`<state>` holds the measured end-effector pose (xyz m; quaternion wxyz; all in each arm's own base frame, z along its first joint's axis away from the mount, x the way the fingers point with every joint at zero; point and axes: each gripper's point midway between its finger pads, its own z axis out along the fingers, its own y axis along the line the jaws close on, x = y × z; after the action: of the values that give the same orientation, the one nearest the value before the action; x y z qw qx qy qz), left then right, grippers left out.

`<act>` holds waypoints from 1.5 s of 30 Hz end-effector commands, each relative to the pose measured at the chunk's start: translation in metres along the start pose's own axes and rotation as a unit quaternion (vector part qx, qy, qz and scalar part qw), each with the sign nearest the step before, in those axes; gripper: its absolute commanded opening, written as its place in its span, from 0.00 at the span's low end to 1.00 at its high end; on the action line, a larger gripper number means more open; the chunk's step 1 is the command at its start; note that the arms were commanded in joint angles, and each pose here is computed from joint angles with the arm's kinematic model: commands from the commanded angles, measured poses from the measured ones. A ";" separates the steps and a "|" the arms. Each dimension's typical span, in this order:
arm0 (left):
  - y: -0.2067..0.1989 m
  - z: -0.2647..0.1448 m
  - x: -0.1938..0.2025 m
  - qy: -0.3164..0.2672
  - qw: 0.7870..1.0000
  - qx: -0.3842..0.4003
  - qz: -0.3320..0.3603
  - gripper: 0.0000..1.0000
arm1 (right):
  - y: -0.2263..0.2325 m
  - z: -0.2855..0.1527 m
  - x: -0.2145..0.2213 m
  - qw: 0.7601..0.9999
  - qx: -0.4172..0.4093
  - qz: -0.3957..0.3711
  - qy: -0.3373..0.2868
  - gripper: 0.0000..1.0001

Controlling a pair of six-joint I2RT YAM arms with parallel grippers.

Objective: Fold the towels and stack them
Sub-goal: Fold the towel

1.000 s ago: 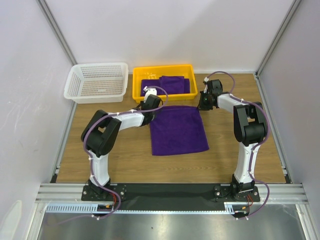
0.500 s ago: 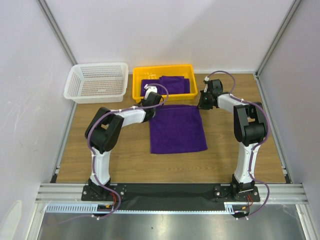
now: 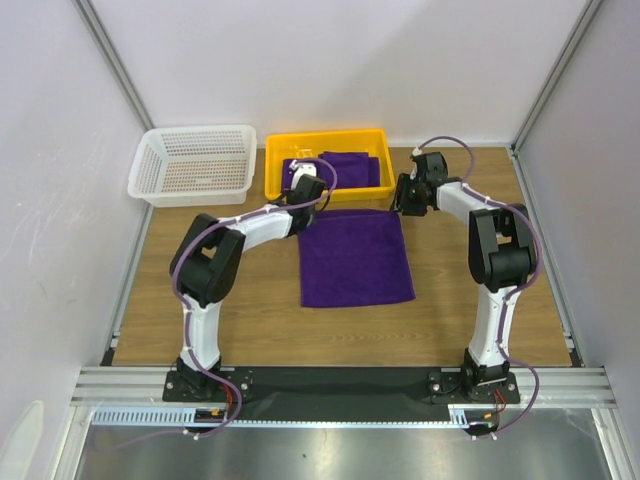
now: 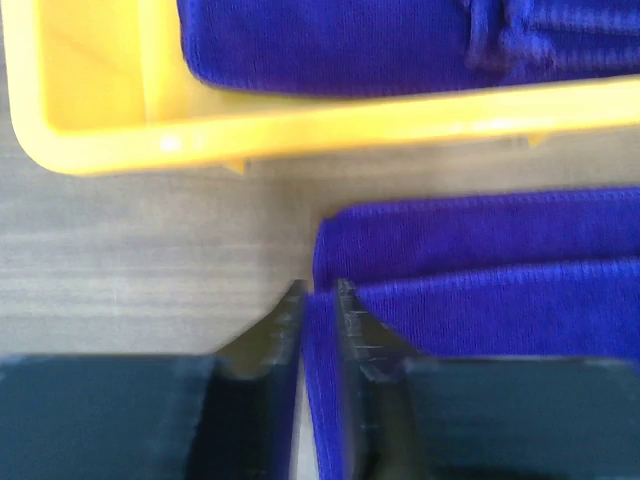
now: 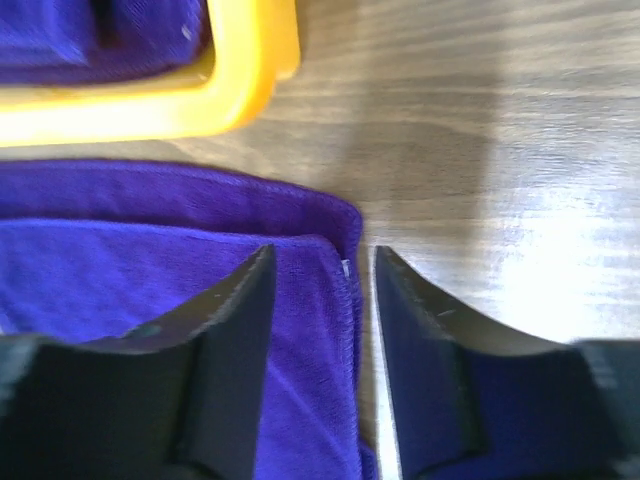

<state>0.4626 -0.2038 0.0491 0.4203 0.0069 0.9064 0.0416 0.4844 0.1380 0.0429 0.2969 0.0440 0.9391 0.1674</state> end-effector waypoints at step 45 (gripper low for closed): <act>-0.013 -0.188 0.180 0.182 0.924 0.176 -0.286 0.54 | -0.017 -0.143 0.216 0.964 -0.015 0.241 0.110 0.55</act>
<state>0.1976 -0.2152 0.0318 0.2247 -0.1797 0.9302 -0.2280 0.2195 0.1161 0.0290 0.1316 0.2425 0.9310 0.2389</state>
